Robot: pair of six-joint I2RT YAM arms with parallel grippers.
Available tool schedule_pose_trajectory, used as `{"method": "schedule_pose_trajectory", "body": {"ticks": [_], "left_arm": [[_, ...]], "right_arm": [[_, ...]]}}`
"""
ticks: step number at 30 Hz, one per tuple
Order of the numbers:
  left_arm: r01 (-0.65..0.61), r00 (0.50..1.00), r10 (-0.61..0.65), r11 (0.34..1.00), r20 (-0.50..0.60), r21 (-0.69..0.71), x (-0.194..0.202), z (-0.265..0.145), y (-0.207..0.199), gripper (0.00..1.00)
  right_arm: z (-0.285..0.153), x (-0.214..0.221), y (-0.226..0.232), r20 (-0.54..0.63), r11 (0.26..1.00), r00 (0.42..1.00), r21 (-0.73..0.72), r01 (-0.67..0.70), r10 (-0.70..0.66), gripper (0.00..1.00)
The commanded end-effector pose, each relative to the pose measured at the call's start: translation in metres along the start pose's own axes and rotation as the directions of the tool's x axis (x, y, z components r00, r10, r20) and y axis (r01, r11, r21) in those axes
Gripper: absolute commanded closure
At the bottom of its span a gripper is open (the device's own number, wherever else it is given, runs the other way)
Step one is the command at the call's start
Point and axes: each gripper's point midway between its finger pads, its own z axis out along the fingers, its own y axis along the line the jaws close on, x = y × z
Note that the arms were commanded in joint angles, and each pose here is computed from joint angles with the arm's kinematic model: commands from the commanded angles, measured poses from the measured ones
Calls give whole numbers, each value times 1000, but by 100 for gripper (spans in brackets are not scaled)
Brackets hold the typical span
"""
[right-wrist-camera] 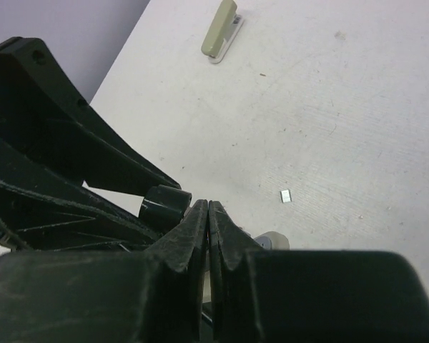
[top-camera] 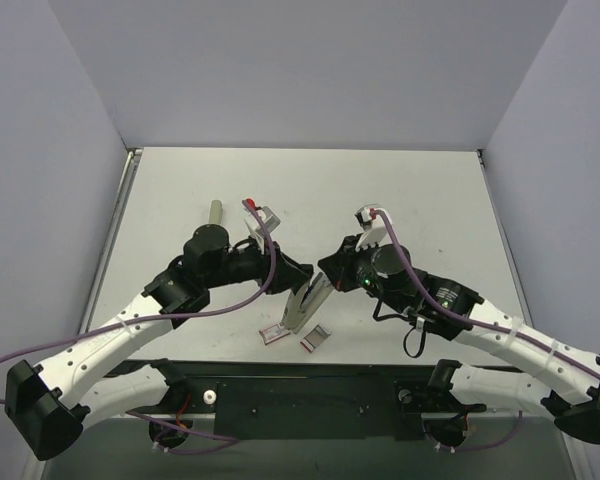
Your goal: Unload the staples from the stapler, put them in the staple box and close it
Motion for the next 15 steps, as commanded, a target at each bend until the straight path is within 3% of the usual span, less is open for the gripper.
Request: {"method": "schedule_pose_trajectory", "body": {"ticks": [1, 15], "left_arm": [[-91, 985, 86, 996, 150, 26, -52, -2, -18, 100], [-127, 965, 129, 992, 229, -24, -74, -2, -15, 100]], "right_arm": [[14, -13, -4, 72, 992, 992, 59, -110, 106, 100], [43, 11, -30, 51, 960, 970, 142, -243, 238, 100]]}}
